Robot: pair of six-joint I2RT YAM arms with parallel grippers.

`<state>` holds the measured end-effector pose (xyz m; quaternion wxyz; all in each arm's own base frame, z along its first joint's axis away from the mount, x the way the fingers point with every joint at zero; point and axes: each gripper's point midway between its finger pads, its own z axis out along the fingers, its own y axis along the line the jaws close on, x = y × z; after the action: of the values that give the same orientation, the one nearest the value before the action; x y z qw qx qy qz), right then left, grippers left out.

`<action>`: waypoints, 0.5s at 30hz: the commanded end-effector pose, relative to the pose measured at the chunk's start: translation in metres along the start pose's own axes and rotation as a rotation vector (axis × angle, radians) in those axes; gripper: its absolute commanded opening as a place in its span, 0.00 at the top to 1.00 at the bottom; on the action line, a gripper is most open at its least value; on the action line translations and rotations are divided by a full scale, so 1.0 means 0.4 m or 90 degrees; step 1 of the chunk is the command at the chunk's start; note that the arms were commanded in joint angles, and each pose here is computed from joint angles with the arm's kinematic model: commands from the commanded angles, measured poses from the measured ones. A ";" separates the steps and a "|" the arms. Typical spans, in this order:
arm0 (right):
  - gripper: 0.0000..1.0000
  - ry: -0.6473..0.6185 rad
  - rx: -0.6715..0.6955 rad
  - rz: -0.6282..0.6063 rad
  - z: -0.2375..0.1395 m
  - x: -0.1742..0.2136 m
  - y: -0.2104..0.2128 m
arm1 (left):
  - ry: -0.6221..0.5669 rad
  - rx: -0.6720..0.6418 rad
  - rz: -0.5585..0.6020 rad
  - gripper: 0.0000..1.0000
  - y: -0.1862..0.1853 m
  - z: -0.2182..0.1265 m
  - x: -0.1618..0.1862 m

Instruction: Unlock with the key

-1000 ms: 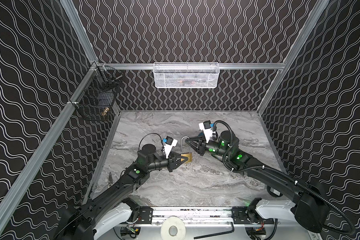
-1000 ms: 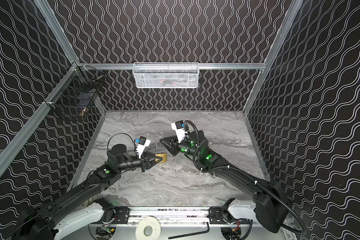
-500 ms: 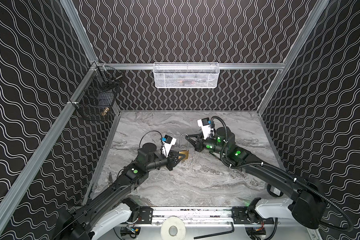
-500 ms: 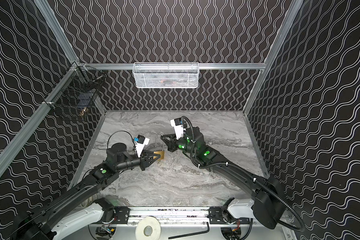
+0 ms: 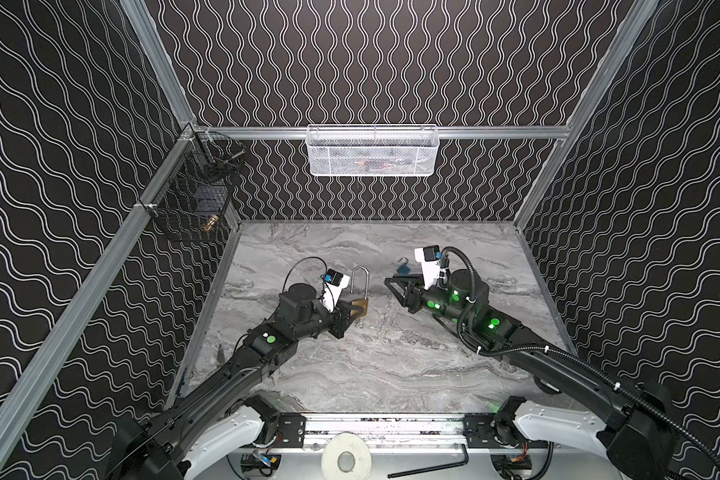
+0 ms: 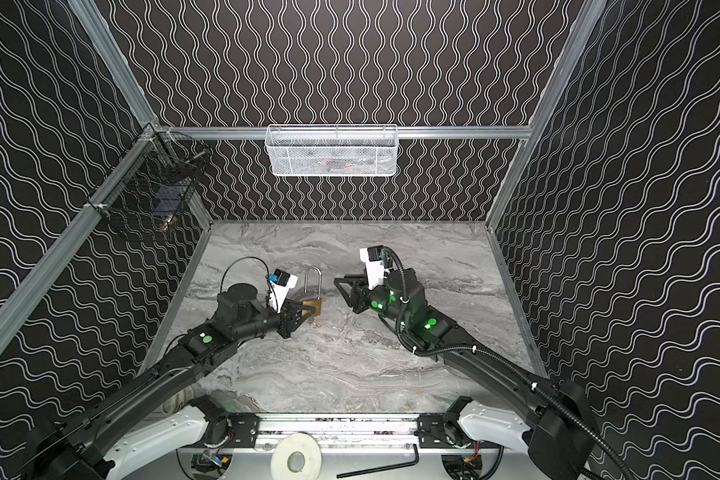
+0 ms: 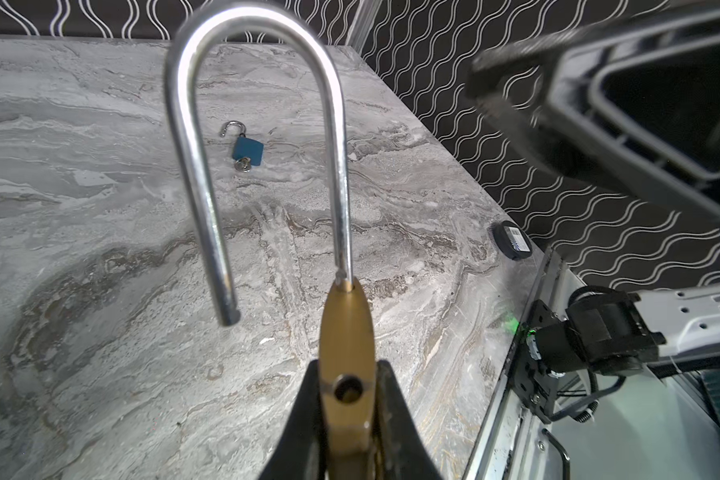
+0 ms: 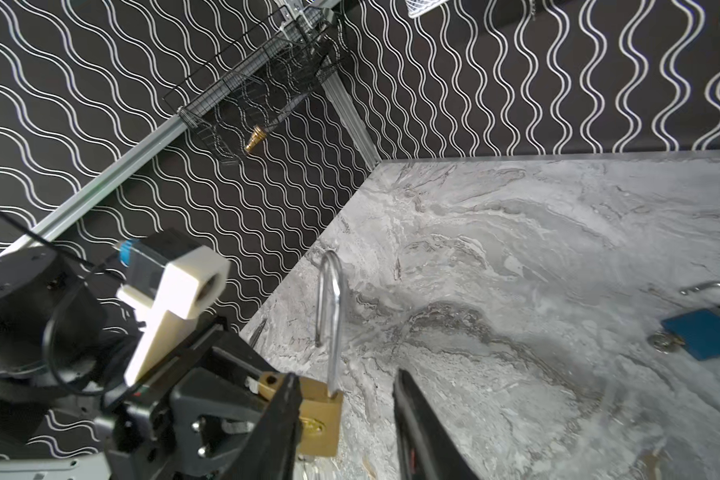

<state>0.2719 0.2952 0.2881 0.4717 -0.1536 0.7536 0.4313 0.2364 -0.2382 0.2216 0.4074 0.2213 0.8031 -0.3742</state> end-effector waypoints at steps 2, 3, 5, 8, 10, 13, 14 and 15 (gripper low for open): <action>0.57 -0.010 -0.050 0.011 0.001 0.015 0.000 | -0.058 0.171 0.033 1.00 -0.117 -0.014 -0.056; 0.56 -0.020 -0.065 0.018 -0.005 0.015 -0.001 | -0.068 0.207 0.035 1.00 -0.140 -0.021 -0.063; 0.56 -0.046 -0.091 0.028 -0.021 0.005 0.001 | -0.078 0.267 0.028 1.00 -0.173 -0.033 -0.073; 0.57 -0.050 -0.118 0.019 -0.032 -0.001 0.016 | -0.077 0.306 0.022 1.00 -0.192 -0.040 -0.076; 0.57 -0.046 -0.153 0.009 -0.037 -0.002 0.042 | -0.082 0.324 0.020 1.00 -0.200 -0.043 -0.078; 0.57 -0.033 -0.203 -0.006 -0.040 0.006 0.074 | -0.088 0.368 0.016 1.00 -0.221 -0.051 -0.084; 0.57 -0.027 -0.211 -0.011 -0.040 0.008 0.080 | -0.087 0.381 0.015 1.00 -0.227 -0.052 -0.086; 0.57 -0.024 -0.213 -0.012 -0.038 0.009 0.081 | -0.089 0.388 0.012 1.00 -0.230 -0.052 -0.088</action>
<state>0.2520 0.2956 0.2870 0.4558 -0.1957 0.6939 0.5220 0.1971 -0.2774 0.2627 0.3593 0.2837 0.6851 -0.5666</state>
